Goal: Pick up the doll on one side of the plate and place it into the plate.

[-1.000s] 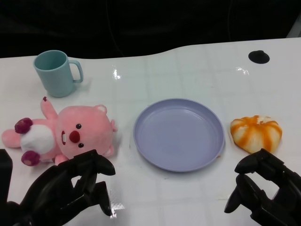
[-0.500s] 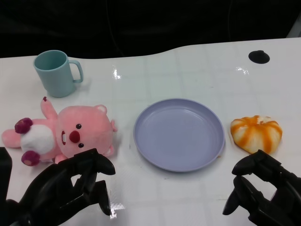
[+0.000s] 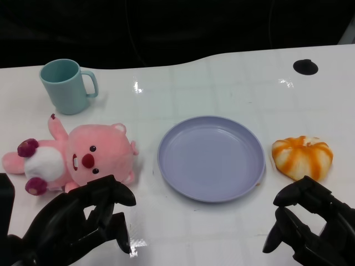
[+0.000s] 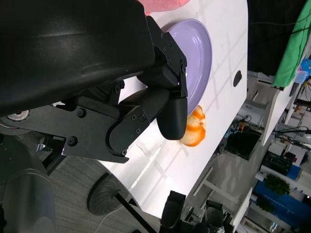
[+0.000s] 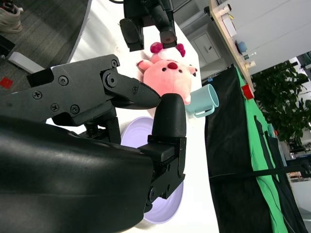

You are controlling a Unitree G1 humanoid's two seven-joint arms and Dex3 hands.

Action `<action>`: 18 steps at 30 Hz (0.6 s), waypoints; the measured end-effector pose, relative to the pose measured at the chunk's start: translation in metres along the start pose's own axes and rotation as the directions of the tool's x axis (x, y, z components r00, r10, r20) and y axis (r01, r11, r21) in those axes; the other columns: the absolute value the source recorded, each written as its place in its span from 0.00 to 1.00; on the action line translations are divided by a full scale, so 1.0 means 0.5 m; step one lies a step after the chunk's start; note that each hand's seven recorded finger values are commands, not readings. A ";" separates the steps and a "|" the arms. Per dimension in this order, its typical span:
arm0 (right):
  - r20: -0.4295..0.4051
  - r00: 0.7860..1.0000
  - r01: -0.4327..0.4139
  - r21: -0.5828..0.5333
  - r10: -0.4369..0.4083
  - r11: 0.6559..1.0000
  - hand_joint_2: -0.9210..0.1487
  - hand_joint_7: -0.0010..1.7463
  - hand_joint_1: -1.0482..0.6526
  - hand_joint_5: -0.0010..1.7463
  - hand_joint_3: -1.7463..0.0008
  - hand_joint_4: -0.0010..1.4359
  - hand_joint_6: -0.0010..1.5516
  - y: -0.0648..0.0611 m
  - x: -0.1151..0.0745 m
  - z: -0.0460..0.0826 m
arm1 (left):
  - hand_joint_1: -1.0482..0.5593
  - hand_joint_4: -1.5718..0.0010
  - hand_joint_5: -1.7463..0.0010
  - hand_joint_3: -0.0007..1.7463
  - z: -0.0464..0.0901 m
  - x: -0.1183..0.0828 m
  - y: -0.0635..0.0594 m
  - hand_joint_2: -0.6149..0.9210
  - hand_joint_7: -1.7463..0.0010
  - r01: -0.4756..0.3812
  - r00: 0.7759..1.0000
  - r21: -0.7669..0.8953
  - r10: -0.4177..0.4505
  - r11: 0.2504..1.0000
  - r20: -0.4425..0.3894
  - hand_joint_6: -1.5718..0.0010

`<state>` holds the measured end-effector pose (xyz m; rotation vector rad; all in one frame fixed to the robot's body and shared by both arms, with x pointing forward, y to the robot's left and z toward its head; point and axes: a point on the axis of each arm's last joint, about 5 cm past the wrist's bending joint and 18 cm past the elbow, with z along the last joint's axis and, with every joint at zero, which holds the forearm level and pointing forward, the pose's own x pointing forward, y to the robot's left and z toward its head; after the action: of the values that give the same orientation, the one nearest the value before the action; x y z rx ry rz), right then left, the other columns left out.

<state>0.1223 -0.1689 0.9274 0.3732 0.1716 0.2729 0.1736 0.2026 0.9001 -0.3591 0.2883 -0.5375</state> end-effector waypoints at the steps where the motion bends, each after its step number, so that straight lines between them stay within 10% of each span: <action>1: 0.000 1.000 0.001 -0.001 -0.001 1.000 0.00 0.99 0.40 1.00 0.62 0.34 0.19 0.000 0.000 0.000 | 0.43 0.59 0.00 0.52 0.000 0.000 0.000 0.84 0.17 0.000 1.000 0.000 0.000 1.000 0.000 0.61; 10: 0.005 1.000 0.000 -0.007 0.000 1.000 0.00 0.99 0.40 1.00 0.62 0.34 0.18 0.000 0.001 0.001 | 0.46 0.62 0.10 0.52 0.004 0.002 -0.005 0.82 0.34 -0.026 0.995 0.042 0.022 0.999 0.093 0.60; 18: 0.006 1.000 0.006 -0.023 -0.005 1.000 0.00 1.00 0.41 1.00 0.62 0.34 0.18 0.000 0.001 0.001 | 0.42 0.67 0.22 0.21 0.009 -0.002 -0.008 0.97 0.53 -0.084 0.980 0.105 0.063 0.991 0.187 0.66</action>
<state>0.1230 -0.1689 0.9279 0.3507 0.1639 0.2682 0.1727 0.2010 0.9061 -0.2853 0.0927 -0.4425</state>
